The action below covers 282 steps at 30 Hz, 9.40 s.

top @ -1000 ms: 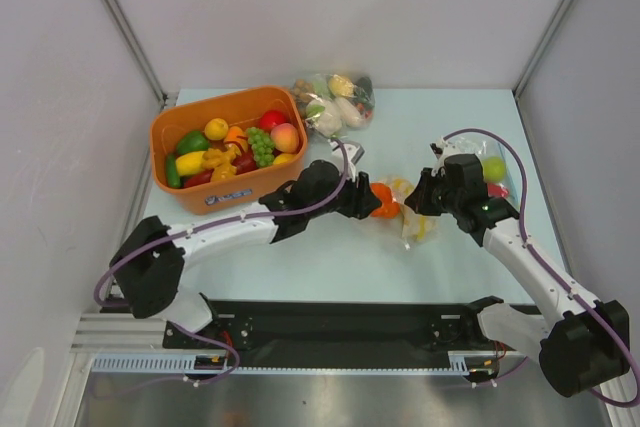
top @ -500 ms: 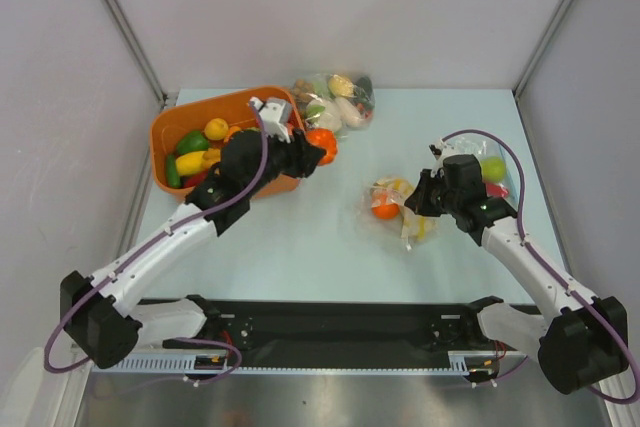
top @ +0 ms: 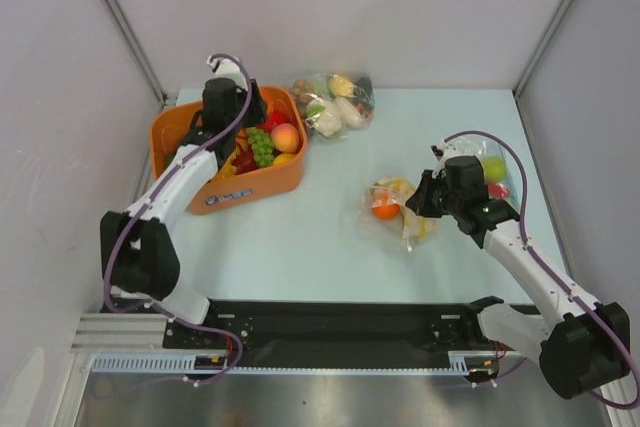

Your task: Open the zip-top bag and remove the fake food

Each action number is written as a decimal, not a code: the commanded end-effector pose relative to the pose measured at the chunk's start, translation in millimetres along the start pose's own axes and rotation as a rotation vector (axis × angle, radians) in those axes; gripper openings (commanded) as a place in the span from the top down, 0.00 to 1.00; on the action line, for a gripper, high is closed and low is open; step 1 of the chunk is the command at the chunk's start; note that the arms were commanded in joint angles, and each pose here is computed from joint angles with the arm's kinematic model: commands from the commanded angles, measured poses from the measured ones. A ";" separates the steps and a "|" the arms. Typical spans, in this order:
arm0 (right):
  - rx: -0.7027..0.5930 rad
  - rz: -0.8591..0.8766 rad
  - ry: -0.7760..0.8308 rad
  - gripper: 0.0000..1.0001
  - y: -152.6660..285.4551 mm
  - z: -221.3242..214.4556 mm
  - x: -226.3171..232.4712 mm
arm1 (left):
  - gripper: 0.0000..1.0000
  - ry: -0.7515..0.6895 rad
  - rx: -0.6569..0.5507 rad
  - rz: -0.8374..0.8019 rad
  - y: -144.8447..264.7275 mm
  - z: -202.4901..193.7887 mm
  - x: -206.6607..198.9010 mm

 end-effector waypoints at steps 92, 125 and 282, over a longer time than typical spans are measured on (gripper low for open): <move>-0.077 0.003 -0.218 0.25 -17.2 16.6 -52.0 | 1.00 -0.036 0.300 -0.636 39.6 -148.5 -187.7; 0.070 -0.002 -0.285 1.00 -45.6 -7.1 -76.8 | 0.55 -0.102 0.067 -0.726 83.5 -102.9 -216.2; -0.108 0.013 0.025 0.50 39.3 -10.3 14.7 | 1.00 0.105 0.147 -1.168 86.2 -71.3 -233.0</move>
Point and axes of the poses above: each gripper's point midway between its finger pads, its own y axis back along the fingers, its own x axis along the line the jaws close on, z = x × y, the point moved 9 cm from there along y, back along the fingers, and after that the axes turned 14 degrees about -y, right-handed, at the moved point
